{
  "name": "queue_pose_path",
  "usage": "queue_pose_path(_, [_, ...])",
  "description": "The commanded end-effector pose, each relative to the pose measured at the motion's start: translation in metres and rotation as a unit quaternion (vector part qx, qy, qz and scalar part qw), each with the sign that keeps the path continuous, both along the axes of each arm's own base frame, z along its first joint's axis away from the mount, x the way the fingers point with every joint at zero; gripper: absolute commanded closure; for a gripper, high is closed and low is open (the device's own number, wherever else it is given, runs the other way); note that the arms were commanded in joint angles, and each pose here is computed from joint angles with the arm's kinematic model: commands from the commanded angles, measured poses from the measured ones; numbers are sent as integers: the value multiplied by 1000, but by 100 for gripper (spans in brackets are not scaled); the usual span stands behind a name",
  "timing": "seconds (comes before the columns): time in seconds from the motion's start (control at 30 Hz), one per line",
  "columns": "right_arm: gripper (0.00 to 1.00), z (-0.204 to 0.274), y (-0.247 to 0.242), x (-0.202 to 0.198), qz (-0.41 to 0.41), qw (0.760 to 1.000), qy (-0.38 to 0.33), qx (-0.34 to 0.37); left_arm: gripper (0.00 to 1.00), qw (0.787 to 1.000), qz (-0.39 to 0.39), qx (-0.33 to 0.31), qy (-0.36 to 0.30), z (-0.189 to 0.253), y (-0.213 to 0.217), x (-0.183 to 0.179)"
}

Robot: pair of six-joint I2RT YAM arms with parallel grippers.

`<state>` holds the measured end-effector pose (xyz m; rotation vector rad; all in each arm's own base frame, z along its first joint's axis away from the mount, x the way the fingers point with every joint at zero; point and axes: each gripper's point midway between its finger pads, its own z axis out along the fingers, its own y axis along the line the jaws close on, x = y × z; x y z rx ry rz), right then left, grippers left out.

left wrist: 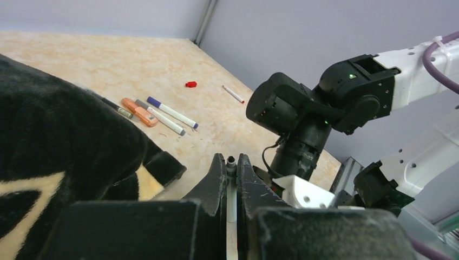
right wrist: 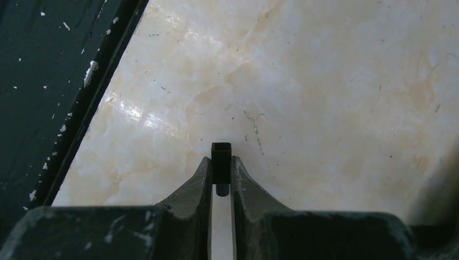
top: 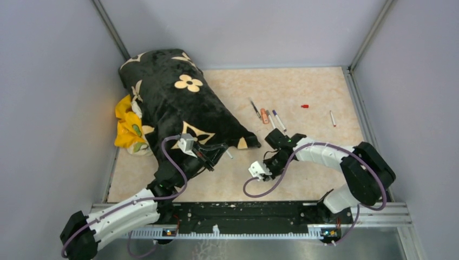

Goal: Insert the pens into the pen caps
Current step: Place the pen cap at the center of the board.

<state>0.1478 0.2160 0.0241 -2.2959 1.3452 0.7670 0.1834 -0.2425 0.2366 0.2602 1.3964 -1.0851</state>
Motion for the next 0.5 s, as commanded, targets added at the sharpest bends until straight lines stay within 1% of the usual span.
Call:
queue_pose_path(0.0, [100,8,19,15,80,994,-80,-5,100,999,25,26,14,-20,9,5])
queue_pose_path(0.1, [100,14,37,22,52,995,-80,1,100,999,30,29,15,-21,11,6])
queue_pose_path(0.2, [100,29,58,29,-23,998,-45,26,100,999,33,31,16,-21,12,6])
queue_pose_path(0.3, [98,35,64,29,-113,993,-2,36,100,999,37,30,16,-19,14,6])
queue_pose_path(0.4, [97,39,56,38,-219,975,30,34,100,999,40,26,18,-20,17,6])
queue_pose_path(0.47, [97,48,49,49,-293,951,78,57,100,999,43,22,19,-20,18,6])
